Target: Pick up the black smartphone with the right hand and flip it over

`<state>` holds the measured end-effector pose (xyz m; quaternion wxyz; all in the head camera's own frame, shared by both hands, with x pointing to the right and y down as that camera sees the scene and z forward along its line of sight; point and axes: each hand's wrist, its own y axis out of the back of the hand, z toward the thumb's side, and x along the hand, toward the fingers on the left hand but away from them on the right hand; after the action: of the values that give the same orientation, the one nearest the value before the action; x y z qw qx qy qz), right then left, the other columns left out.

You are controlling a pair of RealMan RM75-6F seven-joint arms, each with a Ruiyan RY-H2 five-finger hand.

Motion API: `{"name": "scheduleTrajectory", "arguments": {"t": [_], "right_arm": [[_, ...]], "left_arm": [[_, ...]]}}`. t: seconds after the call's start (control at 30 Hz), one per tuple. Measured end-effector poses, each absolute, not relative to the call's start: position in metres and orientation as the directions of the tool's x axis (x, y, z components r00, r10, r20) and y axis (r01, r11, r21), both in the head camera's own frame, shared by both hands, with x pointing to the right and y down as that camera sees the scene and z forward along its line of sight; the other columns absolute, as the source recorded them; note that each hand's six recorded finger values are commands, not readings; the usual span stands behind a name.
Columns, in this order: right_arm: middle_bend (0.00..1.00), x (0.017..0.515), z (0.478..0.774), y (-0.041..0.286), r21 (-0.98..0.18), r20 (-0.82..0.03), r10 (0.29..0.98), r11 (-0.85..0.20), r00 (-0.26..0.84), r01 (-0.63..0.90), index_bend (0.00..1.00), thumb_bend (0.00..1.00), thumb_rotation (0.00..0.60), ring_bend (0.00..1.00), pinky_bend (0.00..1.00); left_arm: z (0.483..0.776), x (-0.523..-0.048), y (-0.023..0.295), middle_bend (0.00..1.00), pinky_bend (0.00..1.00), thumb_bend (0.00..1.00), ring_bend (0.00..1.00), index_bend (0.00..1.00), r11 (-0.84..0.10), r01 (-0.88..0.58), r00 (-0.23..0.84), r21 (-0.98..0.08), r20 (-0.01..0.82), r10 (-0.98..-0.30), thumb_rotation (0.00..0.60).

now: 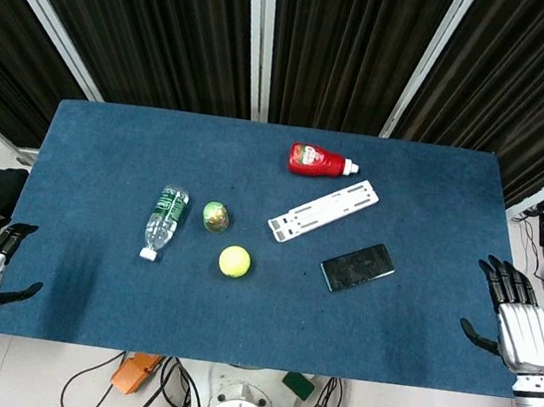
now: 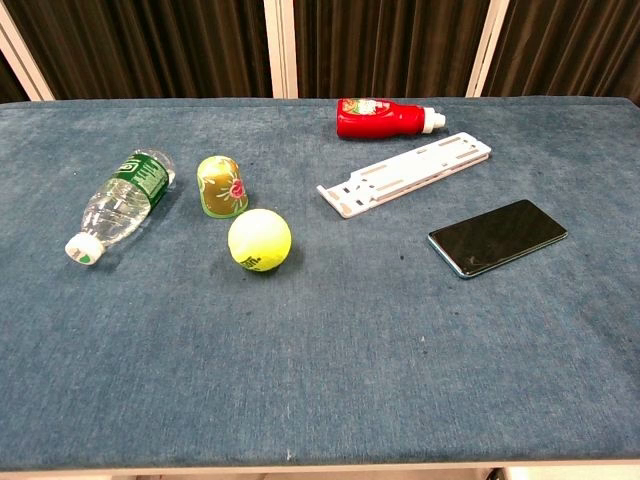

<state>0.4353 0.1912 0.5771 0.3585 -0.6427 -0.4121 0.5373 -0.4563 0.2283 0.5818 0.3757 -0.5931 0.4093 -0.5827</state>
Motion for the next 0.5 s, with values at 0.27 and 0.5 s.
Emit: {"name": "scheduleTrajectory", "arguments": {"t": [0.27,0.5], "right_arm": [[0.1,0.413,0.595,0.182,-0.893,-0.414,0.896,-0.434,0.162,0.116,0.14,0.11,0.6,0.0,0.12],[0.1,0.365,0.642,0.165,-0.849,-0.495,0.824,-0.526,0.276,0.046,0.22,0.1,0.6,0.0,0.12]], "left_arm": [[0.579,-0.456,0.224,0.19,0.0,0.1,0.11,0.19,-0.376,-0.045,-0.009,-0.926,0.377,-0.926,0.6],[0.575,-0.456,0.224,0.19,0.0,0.1,0.11,0.19,-0.368,-0.047,-0.014,-0.929,0.369,-0.929,0.6]]}}
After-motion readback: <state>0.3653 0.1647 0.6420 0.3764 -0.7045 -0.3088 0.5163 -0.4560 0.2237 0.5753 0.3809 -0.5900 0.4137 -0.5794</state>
